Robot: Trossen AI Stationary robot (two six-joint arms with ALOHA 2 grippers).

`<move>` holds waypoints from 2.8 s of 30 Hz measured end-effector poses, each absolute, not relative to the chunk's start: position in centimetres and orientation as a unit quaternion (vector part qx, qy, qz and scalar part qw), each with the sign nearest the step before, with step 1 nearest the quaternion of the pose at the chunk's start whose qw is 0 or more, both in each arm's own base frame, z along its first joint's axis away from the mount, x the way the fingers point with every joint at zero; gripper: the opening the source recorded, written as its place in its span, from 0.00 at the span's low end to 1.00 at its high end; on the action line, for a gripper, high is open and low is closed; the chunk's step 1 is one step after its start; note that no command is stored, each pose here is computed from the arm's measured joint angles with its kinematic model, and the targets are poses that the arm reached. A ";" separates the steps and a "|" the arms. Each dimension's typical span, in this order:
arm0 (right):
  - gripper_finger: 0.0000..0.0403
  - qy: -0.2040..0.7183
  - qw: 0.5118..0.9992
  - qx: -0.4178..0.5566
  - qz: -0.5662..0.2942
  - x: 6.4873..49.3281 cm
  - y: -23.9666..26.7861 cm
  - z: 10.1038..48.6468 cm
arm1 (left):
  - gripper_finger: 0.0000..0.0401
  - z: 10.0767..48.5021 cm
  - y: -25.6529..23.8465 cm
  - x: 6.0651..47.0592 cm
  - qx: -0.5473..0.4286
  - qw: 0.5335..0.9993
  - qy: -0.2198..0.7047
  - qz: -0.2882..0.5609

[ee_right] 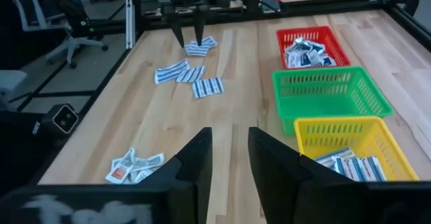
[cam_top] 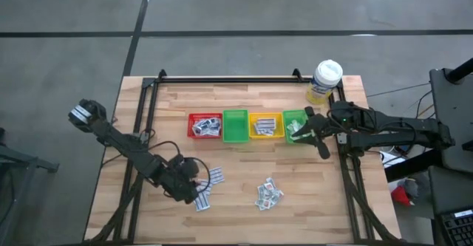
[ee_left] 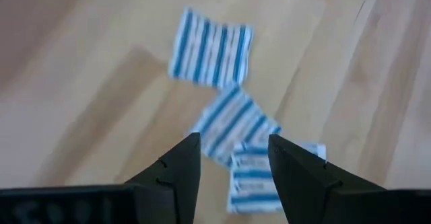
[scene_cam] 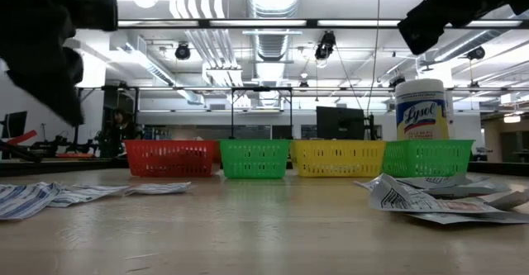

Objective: Pick & Place First Aid Supplies
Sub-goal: Put the blue bandage into the yellow basket

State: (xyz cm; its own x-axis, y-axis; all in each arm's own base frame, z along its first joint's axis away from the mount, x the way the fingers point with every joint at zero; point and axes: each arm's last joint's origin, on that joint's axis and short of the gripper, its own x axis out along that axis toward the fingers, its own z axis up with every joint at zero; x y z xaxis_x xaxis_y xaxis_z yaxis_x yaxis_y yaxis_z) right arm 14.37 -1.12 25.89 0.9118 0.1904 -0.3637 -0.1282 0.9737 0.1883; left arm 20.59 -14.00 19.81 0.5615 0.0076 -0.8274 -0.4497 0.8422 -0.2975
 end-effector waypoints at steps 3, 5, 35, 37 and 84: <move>0.23 0.196 0.974 0.080 0.082 14.4 -1.1 25.8 | 0.42 19.4 -14.2 20.5 -0.270 0.828 0.473 0.131; 0.23 0.197 0.974 0.078 0.082 14.5 -1.1 25.8 | 0.42 19.2 -14.3 20.6 -0.283 0.816 0.488 0.126; 0.24 0.156 0.982 0.048 0.095 13.2 -0.9 24.0 | 0.42 17.7 -15.4 21.4 -0.322 0.748 0.564 0.135; 0.25 0.155 0.982 0.047 0.095 13.2 -0.9 24.0 | 0.42 17.3 -15.4 21.7 -0.317 0.746 0.568 0.140; 0.21 0.148 0.983 0.062 0.093 13.2 -0.9 24.2 | 0.00 15.5 -15.0 23.0 -0.287 0.744 0.583 0.158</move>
